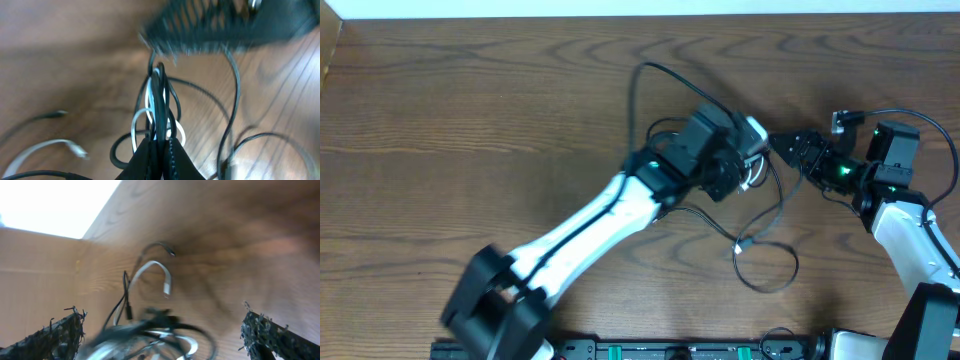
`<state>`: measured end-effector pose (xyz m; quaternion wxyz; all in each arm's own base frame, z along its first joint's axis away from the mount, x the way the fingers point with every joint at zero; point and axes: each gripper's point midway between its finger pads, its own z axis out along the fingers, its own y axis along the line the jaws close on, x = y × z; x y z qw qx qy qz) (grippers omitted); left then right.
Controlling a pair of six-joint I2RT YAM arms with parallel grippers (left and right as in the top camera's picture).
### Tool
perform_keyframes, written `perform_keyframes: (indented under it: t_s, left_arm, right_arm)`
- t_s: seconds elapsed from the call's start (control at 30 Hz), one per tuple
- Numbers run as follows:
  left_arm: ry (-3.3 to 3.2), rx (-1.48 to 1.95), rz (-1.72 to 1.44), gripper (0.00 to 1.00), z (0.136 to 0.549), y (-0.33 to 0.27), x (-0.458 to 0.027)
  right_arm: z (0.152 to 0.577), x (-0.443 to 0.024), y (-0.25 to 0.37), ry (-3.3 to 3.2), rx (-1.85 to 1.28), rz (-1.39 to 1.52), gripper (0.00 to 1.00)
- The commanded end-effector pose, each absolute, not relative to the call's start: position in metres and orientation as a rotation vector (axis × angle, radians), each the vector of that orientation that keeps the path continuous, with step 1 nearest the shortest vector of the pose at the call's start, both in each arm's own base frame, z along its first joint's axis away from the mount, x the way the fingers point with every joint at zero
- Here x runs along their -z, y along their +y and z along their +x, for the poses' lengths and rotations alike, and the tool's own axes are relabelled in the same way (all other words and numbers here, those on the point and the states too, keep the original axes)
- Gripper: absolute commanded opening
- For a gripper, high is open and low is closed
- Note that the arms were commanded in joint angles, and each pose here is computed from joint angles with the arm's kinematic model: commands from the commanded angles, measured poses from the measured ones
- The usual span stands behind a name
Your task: Untangle cables
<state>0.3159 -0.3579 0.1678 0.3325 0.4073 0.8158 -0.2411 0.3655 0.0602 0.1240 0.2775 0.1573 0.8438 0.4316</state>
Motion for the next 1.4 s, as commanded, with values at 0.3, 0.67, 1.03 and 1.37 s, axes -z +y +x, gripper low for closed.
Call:
perform_keyframes:
  t_s: [0.3,0.67,1.03,1.37]
  left_arm:
    - [1.942,0.665,0.855,0.08,0.320,-0.317,-0.280]
    - [1.997,0.558,0.736,0.08,0.336,-0.302,-0.274]
    - [1.990,0.634,0.724,0.07,0.324,-0.319,-0.279]
    - [1.857,0.885,0.803,0.07,0.295,-0.358,-0.310]
  right_arm:
    - [0.351,-0.188,0.096,2.055,-1.547,0.064,0.99]
    - [0.346,-0.224,0.121,1.998,-1.734,0.017,0.99]
    - [0.370,-0.216,0.157,2.011,-1.590,0.139,0.99]
    - [0.380,-0.193,0.160,2.070,-1.455,0.250,0.99]
